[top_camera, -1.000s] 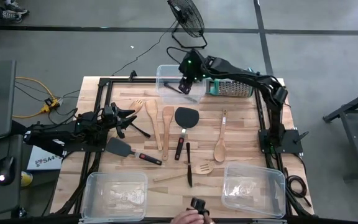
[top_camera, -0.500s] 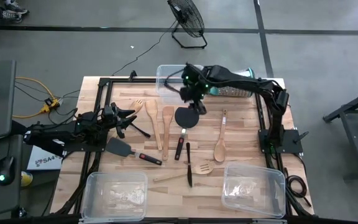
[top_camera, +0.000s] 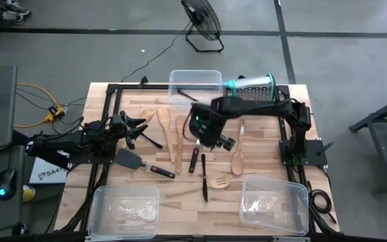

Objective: Pick & Place Kitchen Items
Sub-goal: Put the black table knife into the top transparent bin

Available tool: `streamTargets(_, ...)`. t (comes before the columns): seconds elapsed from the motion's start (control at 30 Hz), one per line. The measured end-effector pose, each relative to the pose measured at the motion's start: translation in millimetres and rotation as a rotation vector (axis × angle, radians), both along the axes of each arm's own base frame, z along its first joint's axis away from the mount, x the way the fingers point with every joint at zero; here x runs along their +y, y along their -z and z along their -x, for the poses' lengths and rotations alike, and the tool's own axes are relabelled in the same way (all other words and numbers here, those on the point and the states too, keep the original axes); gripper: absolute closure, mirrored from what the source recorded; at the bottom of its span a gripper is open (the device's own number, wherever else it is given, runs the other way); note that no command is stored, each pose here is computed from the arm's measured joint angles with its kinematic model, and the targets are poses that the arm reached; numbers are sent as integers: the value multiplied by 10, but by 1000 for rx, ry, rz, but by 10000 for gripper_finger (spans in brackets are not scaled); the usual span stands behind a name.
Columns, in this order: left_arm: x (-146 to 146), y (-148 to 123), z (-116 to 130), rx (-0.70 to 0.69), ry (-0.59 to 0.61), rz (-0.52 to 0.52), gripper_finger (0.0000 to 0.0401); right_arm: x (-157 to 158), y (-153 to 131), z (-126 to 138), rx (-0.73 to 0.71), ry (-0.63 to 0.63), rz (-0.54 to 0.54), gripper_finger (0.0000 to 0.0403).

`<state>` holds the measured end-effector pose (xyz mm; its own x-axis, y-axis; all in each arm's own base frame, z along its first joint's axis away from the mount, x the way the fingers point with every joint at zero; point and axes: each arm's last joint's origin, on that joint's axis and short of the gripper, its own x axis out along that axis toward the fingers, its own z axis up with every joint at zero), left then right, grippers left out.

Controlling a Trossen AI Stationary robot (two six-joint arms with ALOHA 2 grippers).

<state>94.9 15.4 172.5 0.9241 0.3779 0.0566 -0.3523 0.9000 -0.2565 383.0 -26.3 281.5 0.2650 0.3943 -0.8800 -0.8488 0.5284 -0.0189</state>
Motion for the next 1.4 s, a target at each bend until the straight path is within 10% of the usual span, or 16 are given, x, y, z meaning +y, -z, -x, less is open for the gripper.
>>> streamTargets(0.8,0,0,0,0,0,0,249,922,823,-29,-227,-386,167,238)
streamTargets(1.4,0,0,0,0,0,0,249,941,1240,-158,-221,-374,321,238)
